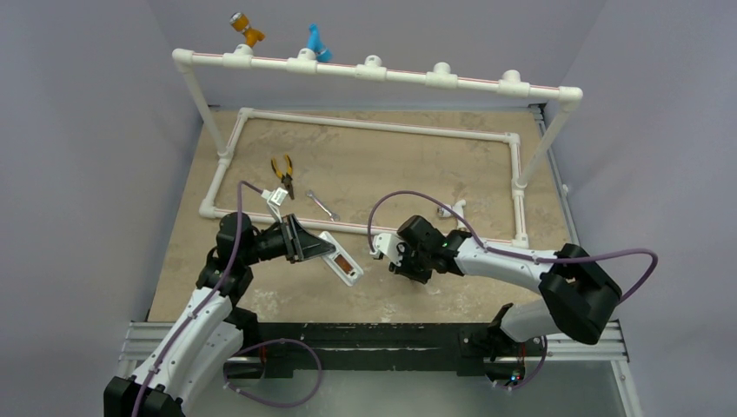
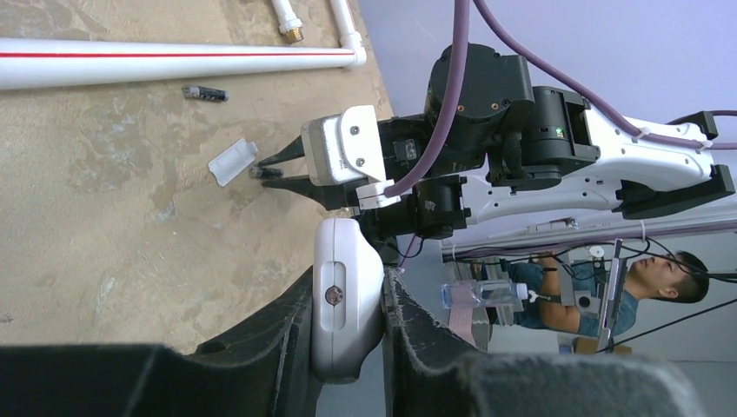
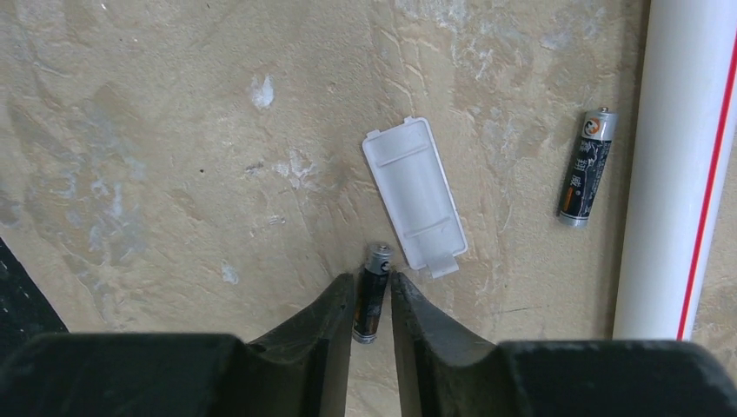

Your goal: Load the batteries into the remote control

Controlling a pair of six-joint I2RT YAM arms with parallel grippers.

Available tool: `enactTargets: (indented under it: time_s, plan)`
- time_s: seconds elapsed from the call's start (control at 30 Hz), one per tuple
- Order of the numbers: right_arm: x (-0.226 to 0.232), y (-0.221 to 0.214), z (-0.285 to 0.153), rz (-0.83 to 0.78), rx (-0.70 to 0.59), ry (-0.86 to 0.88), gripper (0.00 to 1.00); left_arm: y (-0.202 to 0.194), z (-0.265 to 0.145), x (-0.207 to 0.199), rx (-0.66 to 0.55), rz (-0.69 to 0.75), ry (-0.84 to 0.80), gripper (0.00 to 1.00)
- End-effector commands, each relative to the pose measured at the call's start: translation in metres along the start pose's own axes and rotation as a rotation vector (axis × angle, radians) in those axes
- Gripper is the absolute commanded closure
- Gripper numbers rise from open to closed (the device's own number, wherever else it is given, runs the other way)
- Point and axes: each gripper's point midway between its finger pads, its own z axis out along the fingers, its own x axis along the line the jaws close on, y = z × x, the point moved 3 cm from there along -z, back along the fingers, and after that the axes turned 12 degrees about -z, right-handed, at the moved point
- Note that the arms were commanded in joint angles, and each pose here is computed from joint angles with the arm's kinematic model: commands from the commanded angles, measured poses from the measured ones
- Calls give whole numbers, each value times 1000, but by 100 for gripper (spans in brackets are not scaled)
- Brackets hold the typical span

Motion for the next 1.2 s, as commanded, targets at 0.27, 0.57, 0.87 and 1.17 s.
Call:
enactTargets:
  time_s: [0.27, 0.57, 0.87, 1.17]
  plan:
    - [0, 1, -9, 32, -13, -4, 95, 7, -2, -19, -13, 76, -43, 100]
    - [-13, 49, -82, 1, -367, -177, 100, 9, -3, -24, -22, 78, -45, 100]
    - [31, 98, -182, -249, -986, -193, 100, 6, -15, -37, -108, 208, -68, 100]
    - [59, 102, -214, -498, -1142, -168, 100, 2, -39, -53, -298, 237, -124, 100]
